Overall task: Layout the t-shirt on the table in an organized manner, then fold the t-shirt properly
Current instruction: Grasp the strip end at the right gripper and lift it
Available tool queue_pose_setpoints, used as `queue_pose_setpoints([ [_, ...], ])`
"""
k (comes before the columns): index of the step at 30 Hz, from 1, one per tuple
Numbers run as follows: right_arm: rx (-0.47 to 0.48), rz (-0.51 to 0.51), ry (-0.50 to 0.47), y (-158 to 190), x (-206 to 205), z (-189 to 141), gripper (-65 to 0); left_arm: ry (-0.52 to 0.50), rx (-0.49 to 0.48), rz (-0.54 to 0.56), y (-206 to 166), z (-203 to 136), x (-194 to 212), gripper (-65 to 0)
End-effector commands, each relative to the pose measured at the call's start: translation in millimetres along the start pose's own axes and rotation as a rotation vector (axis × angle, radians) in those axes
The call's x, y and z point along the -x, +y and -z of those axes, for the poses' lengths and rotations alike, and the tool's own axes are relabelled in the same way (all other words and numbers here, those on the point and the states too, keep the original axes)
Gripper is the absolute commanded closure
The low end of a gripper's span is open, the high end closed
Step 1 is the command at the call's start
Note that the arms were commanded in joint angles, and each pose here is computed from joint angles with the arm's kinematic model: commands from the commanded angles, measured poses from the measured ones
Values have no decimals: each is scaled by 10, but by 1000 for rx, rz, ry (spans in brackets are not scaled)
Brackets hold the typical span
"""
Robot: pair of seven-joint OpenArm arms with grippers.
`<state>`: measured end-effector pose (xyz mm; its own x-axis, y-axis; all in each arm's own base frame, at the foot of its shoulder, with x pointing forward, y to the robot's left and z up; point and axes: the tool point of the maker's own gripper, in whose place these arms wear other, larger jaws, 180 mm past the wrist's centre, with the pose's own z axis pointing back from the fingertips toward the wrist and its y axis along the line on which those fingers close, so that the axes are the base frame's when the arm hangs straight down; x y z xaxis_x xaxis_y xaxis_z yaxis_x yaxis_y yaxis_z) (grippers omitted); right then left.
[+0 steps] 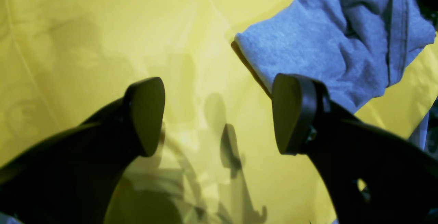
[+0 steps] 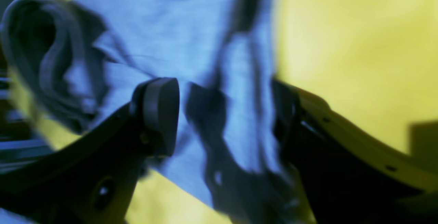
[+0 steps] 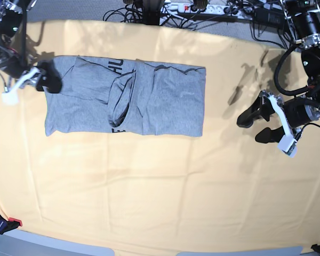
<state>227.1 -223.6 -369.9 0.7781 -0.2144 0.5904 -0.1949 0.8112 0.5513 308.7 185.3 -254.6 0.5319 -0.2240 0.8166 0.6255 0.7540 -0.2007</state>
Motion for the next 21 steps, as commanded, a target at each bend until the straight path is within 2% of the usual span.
queue_pose_setpoints([
  [1, -11, -28, 15, 47, -17, 24, -409, -42, -3, 28, 6, -62, -151, -492],
  [4, -48, -47, 56, 176, 52, 184, -409, -41, -4, 28, 7, -63, -150, -492],
  [9, 9, -78, 65, 87, 15, 222, -399, -34, -4, 28, 8, -63, -137, -492],
  [11, 23, -77, 40, 50, -45, 194, -334, -34, -4, 28, 8, -63, -137, -492],
  [12, 30, -75, 28, 30, -77, 175, -271, -34, -4, 28, 7, -62, -137, -492],
  [15, 58, -72, 14, -48, -143, 102, -8, -34, -4, 28, 8, -62, -137, -492],
  [21, 151, -105, -54, -176, -368, -176, 0, -34, -4, 28, 8, -63, -137, -492],
])
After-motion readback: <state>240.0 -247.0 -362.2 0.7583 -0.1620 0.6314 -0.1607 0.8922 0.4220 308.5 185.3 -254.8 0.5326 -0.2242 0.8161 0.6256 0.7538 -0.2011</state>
